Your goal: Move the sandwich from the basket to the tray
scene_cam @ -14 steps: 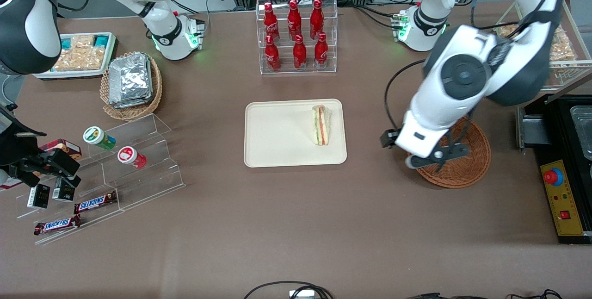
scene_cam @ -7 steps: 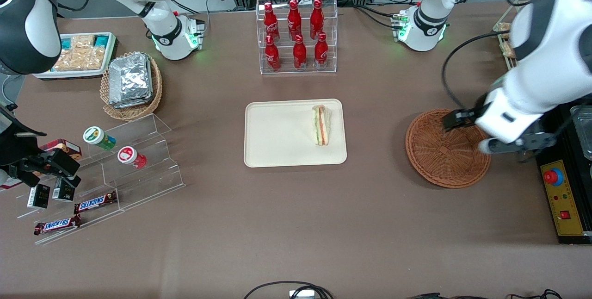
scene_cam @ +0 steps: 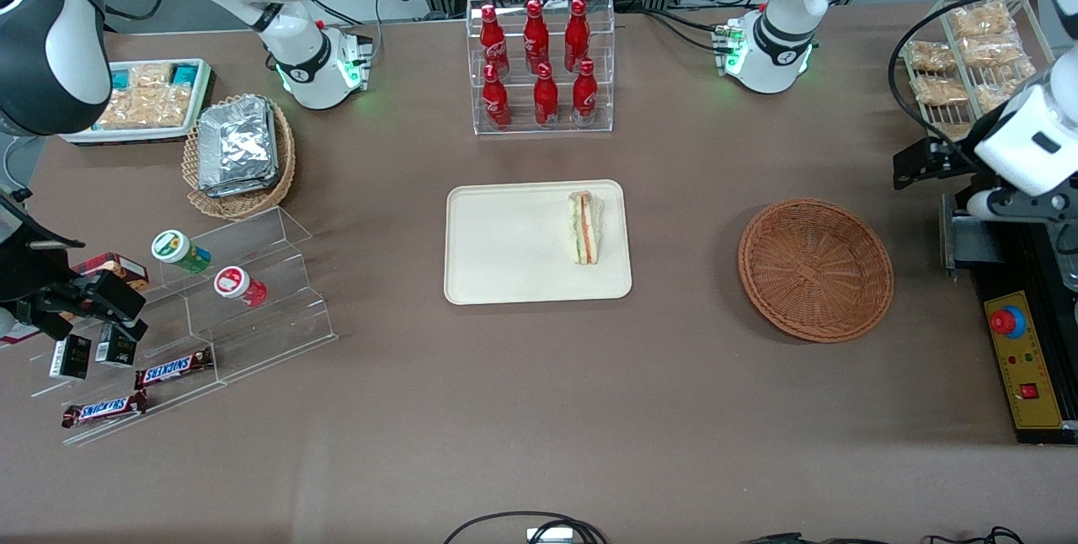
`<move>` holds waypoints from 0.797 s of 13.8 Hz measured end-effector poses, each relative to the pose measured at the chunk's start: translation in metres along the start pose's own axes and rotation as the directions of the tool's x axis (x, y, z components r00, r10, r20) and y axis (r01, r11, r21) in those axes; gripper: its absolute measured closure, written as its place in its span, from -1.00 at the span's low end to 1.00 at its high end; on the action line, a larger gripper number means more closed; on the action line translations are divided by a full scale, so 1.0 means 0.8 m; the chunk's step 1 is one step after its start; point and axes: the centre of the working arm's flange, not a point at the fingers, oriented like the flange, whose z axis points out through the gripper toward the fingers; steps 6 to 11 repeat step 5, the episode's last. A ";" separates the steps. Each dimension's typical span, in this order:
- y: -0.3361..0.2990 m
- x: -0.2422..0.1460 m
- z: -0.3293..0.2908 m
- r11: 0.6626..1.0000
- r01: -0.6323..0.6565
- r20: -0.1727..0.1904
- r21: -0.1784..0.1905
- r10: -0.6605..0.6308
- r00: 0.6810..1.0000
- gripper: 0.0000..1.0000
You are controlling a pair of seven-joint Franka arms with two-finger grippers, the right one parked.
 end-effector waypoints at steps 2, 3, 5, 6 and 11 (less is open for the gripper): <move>0.004 -0.004 -0.005 1.000 -0.023 -0.006 0.003 0.023 1.000 -0.99; 0.006 -0.004 -0.006 1.000 -0.028 -0.006 0.003 0.028 1.000 -0.99; 0.007 -0.004 -0.006 0.999 -0.034 -0.006 0.003 0.034 0.999 -0.99; 0.007 -0.004 -0.006 0.999 -0.034 -0.006 0.003 0.034 0.999 -0.99; 0.007 -0.004 -0.006 0.999 -0.034 -0.006 0.003 0.034 0.999 -0.99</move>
